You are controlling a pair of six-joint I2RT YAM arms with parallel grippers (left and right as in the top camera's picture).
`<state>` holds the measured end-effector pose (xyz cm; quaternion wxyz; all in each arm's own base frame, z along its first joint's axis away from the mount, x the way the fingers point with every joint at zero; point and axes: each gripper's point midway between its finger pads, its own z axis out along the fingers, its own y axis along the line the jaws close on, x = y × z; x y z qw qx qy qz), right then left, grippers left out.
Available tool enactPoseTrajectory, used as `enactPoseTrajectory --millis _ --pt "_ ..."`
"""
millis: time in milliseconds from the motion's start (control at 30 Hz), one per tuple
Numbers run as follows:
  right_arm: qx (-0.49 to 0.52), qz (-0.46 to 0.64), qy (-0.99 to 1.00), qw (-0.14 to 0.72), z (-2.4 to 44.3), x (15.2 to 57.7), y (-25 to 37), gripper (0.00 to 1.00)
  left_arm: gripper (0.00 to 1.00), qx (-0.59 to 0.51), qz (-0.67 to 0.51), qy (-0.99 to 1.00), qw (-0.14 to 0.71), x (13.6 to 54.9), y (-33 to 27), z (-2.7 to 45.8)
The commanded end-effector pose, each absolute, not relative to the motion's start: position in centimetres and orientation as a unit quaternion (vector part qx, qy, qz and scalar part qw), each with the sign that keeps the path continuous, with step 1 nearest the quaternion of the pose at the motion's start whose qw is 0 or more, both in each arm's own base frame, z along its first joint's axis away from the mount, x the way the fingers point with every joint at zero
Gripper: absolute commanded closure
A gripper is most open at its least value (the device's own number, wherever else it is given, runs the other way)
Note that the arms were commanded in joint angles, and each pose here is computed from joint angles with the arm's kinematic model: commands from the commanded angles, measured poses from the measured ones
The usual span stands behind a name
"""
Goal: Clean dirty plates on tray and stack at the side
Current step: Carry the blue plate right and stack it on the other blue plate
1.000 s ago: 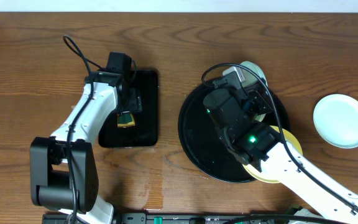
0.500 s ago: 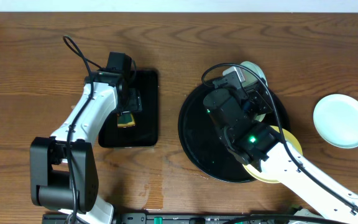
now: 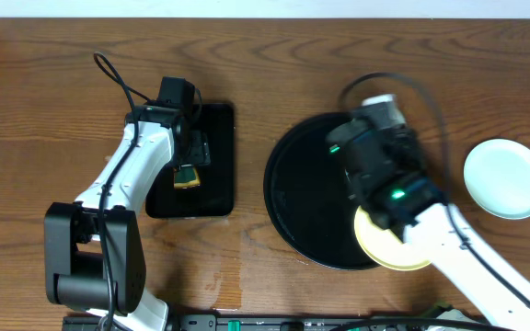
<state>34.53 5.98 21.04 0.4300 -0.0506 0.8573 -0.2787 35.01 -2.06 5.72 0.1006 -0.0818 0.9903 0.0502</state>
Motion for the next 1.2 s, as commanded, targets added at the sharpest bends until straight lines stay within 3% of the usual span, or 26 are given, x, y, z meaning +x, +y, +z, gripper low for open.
enactPoseTrajectory --millis 0,400,700,767,833,933,1167 --pt "0.030 -0.144 0.887 0.437 21.1 35.1 5.2 0.99 0.17 -0.082 0.052 0.990 0.105 35.0 -1.9 6.1" --pt "0.282 -0.030 0.873 0.397 20.4 33.8 -9.4 0.99 0.18 -0.082 0.052 0.990 0.105 35.0 -1.9 6.1" --pt "0.352 0.000 0.874 0.335 17.2 31.6 -13.5 0.99 0.17 -0.082 0.052 0.990 0.105 35.0 -1.9 6.1" --pt "0.353 0.020 0.888 0.295 15.4 31.0 -12.4 0.89 0.17 -0.082 0.052 0.990 0.105 35.0 -1.9 6.1" --pt "0.360 0.028 0.896 0.257 13.8 30.4 -11.9 0.64 0.17 -0.082 0.052 0.990 0.105 35.0 -1.9 6.1" --pt "0.387 0.024 0.897 0.210 11.3 29.7 -12.1 0.45 0.17 -0.082 0.052 0.990 0.105 35.0 -1.9 6.1" --pt "0.411 0.076 0.888 0.192 7.5 32.9 -11.8 0.51 0.17 -0.082 0.052 0.990 0.105 35.0 -1.9 6.1"
